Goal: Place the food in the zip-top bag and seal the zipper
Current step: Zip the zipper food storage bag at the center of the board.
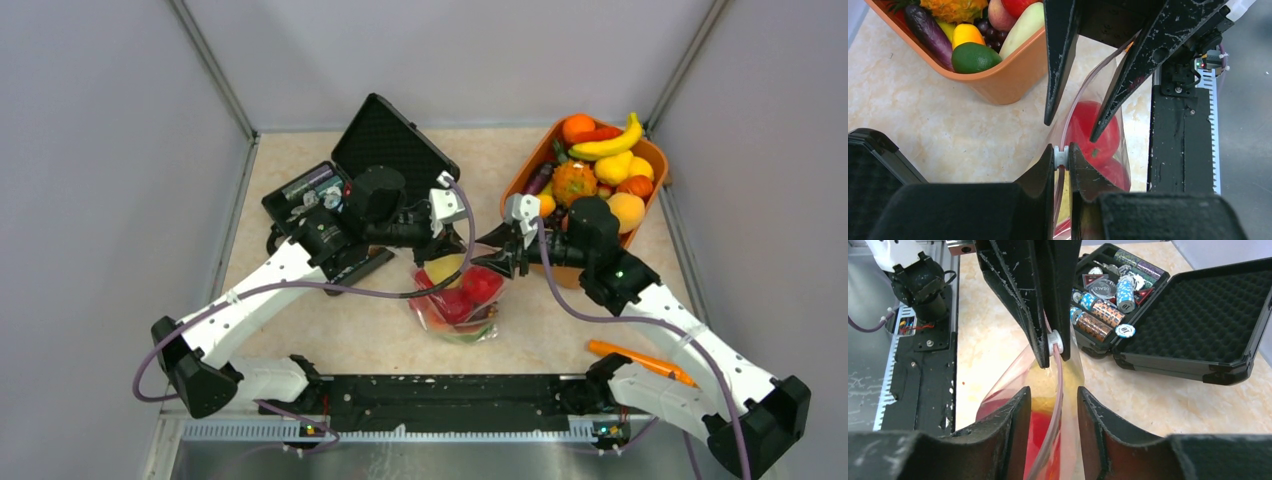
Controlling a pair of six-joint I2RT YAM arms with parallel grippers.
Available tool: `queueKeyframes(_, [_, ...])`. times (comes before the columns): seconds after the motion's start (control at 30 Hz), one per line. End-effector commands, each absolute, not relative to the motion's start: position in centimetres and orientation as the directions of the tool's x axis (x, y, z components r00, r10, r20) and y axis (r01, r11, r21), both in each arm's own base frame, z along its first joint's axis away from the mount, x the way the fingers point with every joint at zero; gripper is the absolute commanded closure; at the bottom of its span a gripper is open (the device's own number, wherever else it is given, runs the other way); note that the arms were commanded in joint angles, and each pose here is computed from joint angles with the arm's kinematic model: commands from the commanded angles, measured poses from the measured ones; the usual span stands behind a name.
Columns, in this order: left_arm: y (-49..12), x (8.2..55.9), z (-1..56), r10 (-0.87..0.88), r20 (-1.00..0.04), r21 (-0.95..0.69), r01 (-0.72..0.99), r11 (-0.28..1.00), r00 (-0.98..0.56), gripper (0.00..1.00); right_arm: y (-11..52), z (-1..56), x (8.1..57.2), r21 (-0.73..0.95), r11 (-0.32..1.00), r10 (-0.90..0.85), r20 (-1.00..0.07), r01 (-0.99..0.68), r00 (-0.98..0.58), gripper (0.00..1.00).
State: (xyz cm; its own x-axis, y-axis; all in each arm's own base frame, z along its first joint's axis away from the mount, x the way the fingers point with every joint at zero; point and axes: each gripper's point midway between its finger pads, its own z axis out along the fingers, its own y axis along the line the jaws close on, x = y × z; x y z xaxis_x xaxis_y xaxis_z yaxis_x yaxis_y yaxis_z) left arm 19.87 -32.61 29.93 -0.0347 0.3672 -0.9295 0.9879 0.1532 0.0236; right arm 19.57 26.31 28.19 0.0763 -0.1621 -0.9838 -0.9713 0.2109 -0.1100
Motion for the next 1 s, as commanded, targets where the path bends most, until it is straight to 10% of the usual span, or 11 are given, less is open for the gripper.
queueKeyframes(0.0, [-33.4, 20.3, 32.3, 0.308, -0.951, 0.06, 0.986, 0.155, 0.01, 1.0, 26.6, 30.4, 19.3, -0.179, 0.211, -0.147, -0.978, -0.961, 0.15, 0.64])
queueKeyframes(0.2, [-33.6, 20.3, 32.5, 0.307, -0.952, 0.061, 0.986, 0.155, 0.011, 1.0, 26.8, 30.8, 19.7, -0.179, 0.238, -0.136, -0.979, -0.955, 0.149, 0.66])
queueKeyframes(0.57, [-32.6, 21.4, 31.3, 0.35, -0.937, 0.097, 0.969, 0.225, 0.012, 1.0, 26.3, 31.4, 19.8, -0.202, 0.284, -0.106, -0.978, -0.937, 0.179, 1.0])
queueKeyframes(0.97, [-30.0, 23.0, 28.1, 0.446, -0.895, 0.172, 0.926, 0.335, 0.005, 1.0, 25.5, 30.1, 19.5, -0.232, 0.293, -0.145, -0.97, -0.928, 0.197, 1.0])
